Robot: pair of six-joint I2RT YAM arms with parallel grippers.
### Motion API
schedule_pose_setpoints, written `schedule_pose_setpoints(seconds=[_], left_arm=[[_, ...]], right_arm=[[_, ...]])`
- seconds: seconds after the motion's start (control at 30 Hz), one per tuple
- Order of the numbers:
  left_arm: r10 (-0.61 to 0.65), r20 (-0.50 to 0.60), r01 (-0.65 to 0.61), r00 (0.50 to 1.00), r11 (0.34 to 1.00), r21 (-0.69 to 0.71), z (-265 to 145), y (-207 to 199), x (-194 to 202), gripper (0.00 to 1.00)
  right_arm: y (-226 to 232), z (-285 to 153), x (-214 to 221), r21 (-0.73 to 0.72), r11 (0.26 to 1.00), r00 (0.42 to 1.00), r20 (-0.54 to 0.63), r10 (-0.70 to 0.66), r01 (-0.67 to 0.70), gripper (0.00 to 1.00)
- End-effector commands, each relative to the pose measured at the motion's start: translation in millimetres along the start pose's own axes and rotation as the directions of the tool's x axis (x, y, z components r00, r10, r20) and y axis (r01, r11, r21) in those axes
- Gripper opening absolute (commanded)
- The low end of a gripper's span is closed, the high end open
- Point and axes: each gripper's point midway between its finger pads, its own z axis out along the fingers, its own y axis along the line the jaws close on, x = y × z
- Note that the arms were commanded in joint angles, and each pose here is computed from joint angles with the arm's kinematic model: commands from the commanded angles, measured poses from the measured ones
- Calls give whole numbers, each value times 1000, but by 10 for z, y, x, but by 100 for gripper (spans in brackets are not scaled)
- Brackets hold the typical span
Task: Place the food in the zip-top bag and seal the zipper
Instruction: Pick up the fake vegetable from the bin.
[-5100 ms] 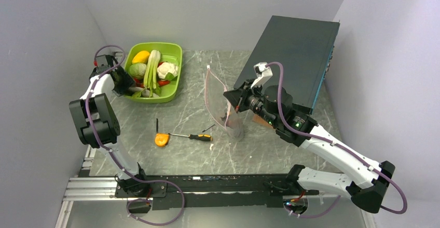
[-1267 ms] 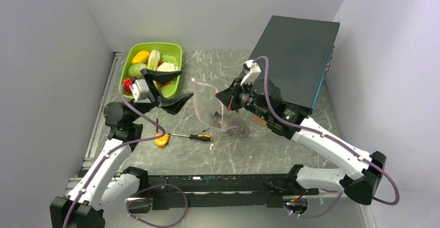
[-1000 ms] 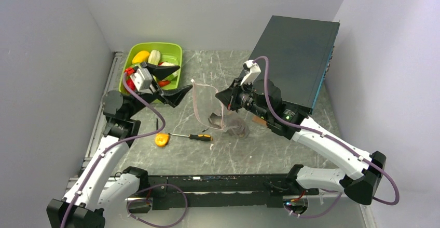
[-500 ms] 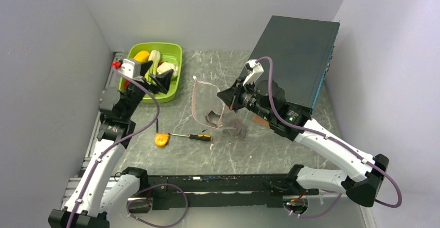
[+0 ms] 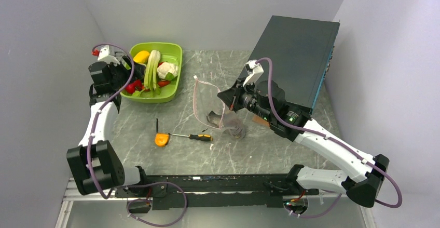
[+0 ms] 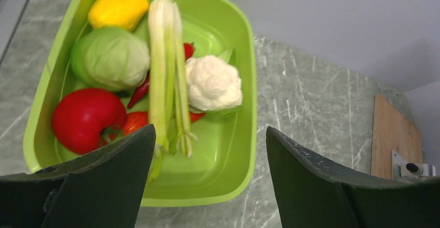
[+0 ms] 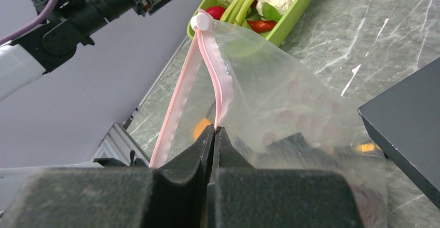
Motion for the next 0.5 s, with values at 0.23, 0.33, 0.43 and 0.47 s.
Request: schedule_pose_setpoints(seconds=[0.23, 0.33, 0.43, 0.47], left_arm=[[-33, -160, 8, 986, 988, -152, 184, 602, 218, 81], [-38, -198, 0, 979, 982, -187, 251, 726, 306, 83], [-35, -196, -14, 980, 971, -240, 285, 868, 347, 84], [-29, -194, -24, 981, 964, -263, 297, 927, 346, 84]], right_arm=[[138, -90, -209, -60, 998, 997, 80, 12, -7, 0], [142, -101, -218, -62, 998, 996, 83, 13, -8, 0], [146, -123, -229, -64, 998, 996, 86, 14, -8, 0], [146, -135, -232, -64, 998, 996, 89, 14, -8, 0]])
